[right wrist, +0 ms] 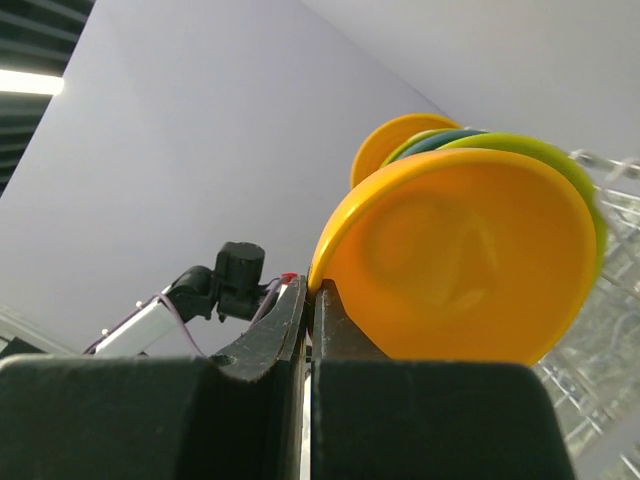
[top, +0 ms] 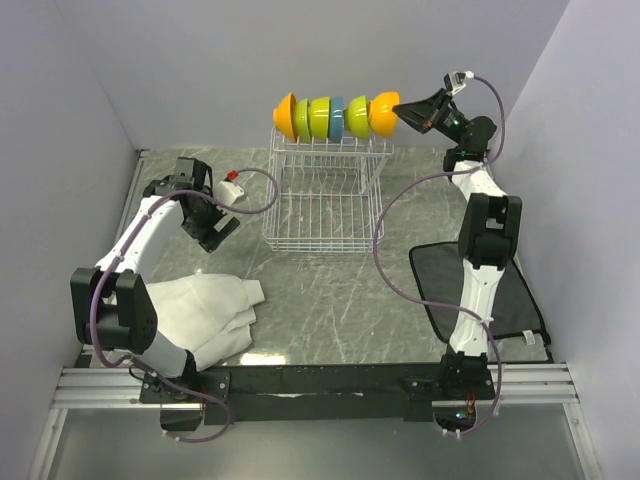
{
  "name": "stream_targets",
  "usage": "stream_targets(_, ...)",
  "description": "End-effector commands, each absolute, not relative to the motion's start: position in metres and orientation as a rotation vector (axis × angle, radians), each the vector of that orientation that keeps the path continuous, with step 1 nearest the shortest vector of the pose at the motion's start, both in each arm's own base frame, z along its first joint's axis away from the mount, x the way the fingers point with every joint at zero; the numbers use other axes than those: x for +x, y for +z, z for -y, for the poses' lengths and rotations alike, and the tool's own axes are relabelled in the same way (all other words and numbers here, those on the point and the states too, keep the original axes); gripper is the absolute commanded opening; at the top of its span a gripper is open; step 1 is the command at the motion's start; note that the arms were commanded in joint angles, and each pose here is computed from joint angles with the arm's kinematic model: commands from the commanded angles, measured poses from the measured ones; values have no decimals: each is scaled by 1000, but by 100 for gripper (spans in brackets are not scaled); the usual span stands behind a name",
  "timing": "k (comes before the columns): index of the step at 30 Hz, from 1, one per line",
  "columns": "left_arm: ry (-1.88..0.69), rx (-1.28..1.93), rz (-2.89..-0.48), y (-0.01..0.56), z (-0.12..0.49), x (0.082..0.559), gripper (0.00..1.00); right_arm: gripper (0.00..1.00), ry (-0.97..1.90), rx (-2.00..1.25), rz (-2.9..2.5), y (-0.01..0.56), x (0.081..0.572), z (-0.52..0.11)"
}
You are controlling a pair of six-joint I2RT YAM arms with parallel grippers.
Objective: Load the bowls into the dish rack
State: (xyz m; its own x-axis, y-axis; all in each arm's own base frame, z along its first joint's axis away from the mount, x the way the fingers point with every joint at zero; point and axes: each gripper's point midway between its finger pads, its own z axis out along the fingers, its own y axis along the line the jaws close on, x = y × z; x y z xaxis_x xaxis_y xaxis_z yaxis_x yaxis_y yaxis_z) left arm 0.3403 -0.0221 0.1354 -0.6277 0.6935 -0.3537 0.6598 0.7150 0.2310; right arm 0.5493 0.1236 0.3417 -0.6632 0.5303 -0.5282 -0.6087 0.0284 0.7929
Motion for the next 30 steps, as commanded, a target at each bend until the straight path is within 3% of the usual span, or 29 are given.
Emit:
stream_targets(1,141,1062,-2476,147,21,345,97,0,1753,-193,-1366,372,531,-140)
stream_targets(30,128,1101,-2463,139,41,340,97,0,1656,-57,-1480,318,575,-118)
